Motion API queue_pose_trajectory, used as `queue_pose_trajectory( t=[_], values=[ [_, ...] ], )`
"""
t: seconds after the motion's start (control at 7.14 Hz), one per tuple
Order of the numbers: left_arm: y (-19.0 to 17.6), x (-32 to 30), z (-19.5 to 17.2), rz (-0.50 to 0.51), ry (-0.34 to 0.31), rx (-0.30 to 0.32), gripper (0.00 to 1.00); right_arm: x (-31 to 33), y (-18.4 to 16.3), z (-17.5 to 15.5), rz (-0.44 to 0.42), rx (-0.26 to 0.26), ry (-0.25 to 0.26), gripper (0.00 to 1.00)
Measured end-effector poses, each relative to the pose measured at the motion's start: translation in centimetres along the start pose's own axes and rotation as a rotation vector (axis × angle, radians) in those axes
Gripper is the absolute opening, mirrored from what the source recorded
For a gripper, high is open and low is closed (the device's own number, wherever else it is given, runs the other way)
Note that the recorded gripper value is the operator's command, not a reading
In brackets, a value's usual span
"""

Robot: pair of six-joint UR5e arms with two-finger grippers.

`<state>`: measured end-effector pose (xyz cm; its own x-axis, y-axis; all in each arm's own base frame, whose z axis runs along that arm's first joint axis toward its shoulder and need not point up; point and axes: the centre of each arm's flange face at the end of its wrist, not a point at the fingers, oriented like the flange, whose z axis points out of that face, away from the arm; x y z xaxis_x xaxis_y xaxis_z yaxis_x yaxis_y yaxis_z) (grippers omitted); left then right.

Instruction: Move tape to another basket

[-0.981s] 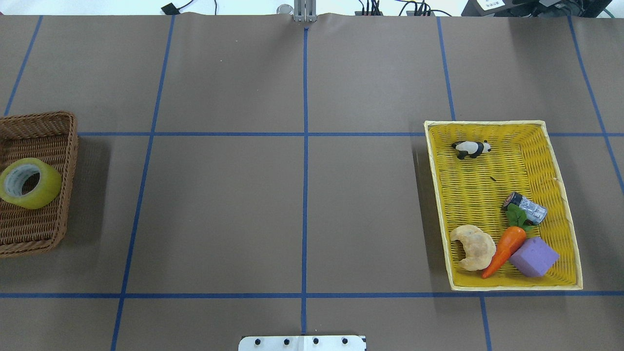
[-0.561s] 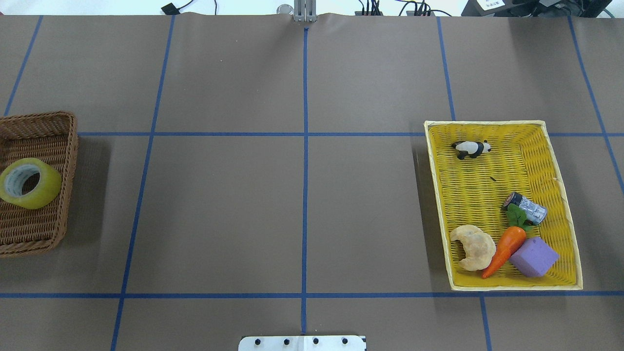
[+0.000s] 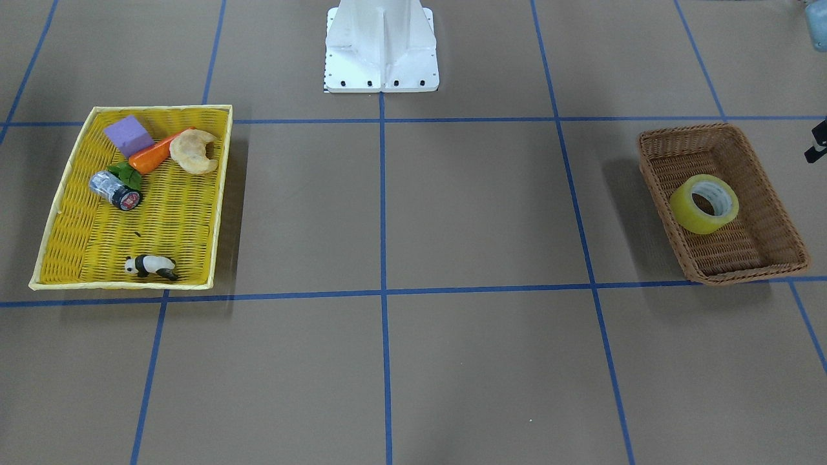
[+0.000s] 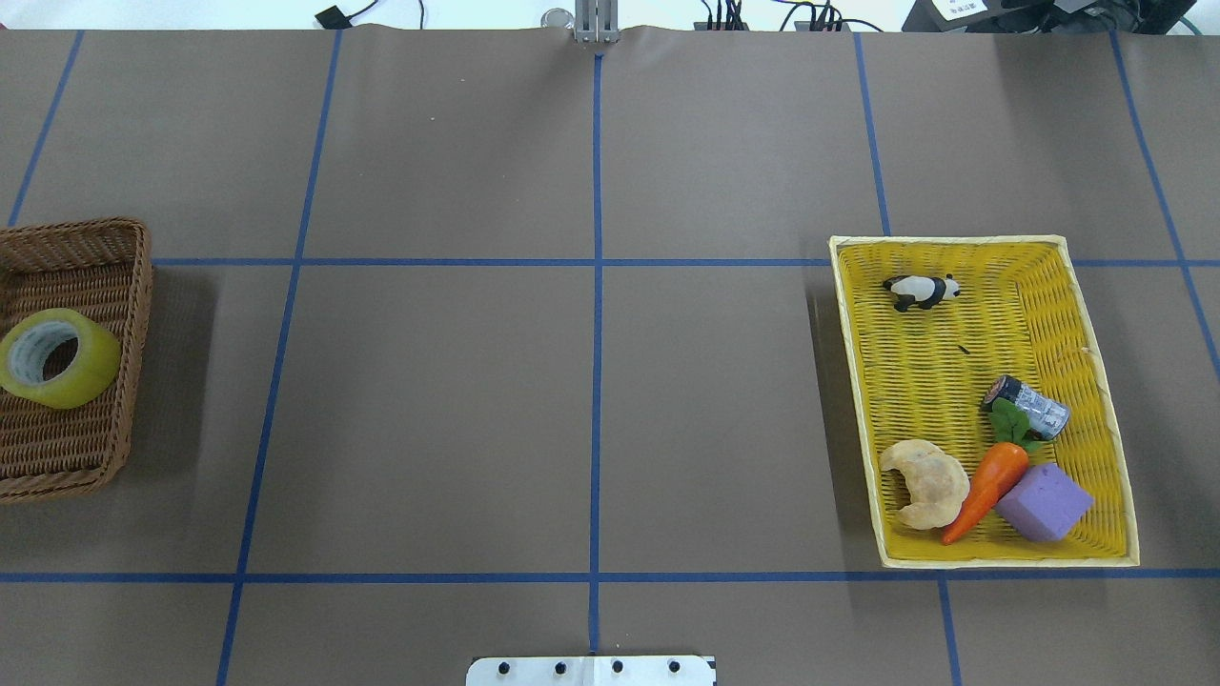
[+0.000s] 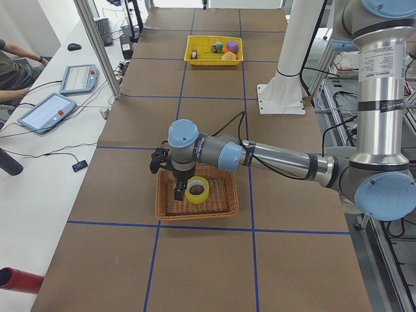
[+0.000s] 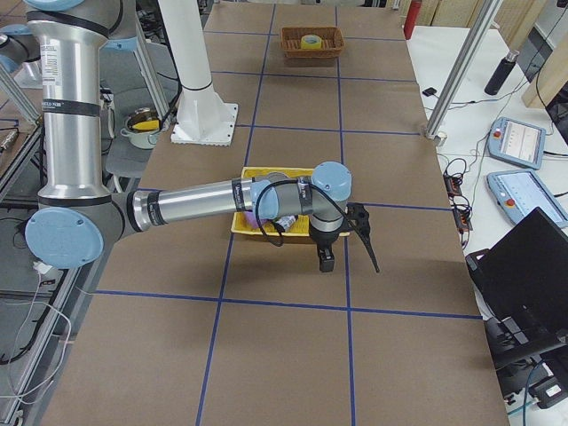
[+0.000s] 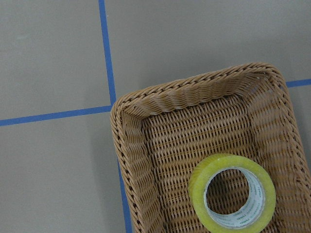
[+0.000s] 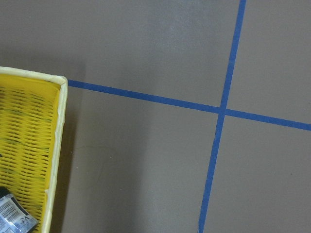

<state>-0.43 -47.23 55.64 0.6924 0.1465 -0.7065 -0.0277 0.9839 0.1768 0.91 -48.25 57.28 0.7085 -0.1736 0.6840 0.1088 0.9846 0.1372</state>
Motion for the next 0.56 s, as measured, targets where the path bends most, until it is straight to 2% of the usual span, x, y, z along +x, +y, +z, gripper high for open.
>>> queue_pose_trajectory(
  t=[0.56],
  values=[
    [-0.03, 0.02, -0.02, 0.001, 0.000, 0.000, 0.98, 0.13, 0.23, 0.20, 0.005, -0.004, -0.006, 1.00]
  ],
)
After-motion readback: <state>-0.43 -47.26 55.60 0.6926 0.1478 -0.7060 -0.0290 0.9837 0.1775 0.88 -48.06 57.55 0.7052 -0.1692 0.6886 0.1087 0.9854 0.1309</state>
